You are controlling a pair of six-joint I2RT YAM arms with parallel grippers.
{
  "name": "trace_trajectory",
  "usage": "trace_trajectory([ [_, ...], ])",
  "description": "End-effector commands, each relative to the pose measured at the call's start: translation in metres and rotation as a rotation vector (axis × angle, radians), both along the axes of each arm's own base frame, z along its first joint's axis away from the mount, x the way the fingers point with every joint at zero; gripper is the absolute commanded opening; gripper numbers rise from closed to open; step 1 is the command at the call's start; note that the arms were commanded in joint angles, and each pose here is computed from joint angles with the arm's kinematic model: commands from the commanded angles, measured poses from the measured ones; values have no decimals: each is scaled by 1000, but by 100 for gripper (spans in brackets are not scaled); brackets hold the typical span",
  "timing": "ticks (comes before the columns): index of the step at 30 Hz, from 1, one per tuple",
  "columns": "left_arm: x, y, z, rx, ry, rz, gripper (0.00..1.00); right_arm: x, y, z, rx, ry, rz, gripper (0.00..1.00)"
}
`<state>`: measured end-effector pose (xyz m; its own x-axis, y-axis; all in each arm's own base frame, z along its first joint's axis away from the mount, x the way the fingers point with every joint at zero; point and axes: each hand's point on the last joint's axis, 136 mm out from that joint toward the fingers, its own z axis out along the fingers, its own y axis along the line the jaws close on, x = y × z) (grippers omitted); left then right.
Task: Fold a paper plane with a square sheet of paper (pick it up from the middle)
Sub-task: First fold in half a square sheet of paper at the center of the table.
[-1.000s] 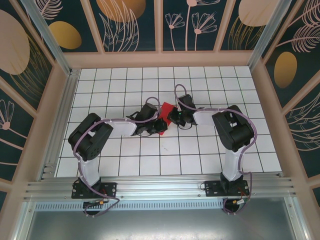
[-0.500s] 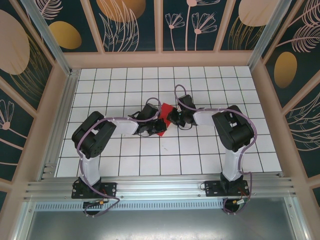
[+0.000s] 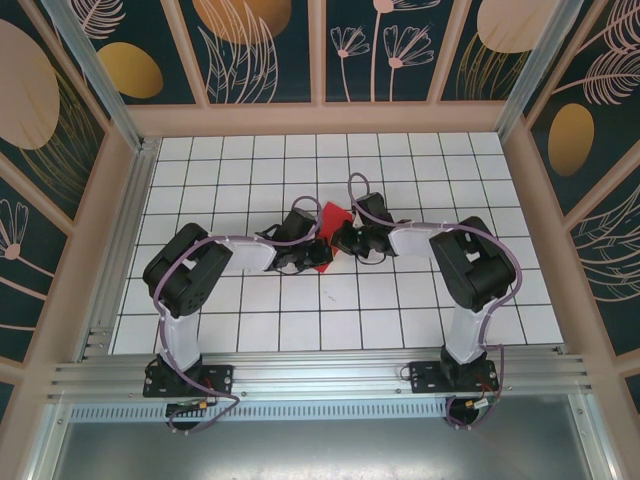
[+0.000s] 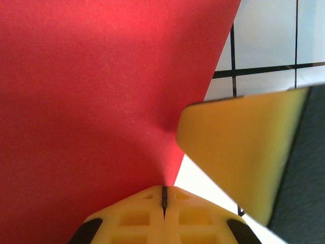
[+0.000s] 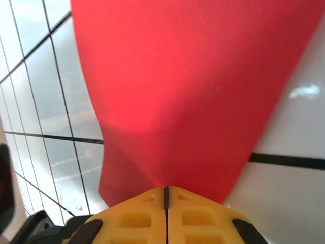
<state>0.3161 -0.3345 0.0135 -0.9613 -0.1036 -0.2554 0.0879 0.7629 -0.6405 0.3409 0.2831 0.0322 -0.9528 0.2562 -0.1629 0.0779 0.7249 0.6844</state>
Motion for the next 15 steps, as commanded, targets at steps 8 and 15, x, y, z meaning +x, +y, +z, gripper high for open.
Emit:
trace_trajectory([
  [8, -25, 39, -46, 192, 95, 14, 0, -6, -12, -35, -94, 91, -10, 7],
  [15, -33, 46, -52, 222, 108, -6, 0, 26, -34, -27, -129, 27, -45, 7],
])
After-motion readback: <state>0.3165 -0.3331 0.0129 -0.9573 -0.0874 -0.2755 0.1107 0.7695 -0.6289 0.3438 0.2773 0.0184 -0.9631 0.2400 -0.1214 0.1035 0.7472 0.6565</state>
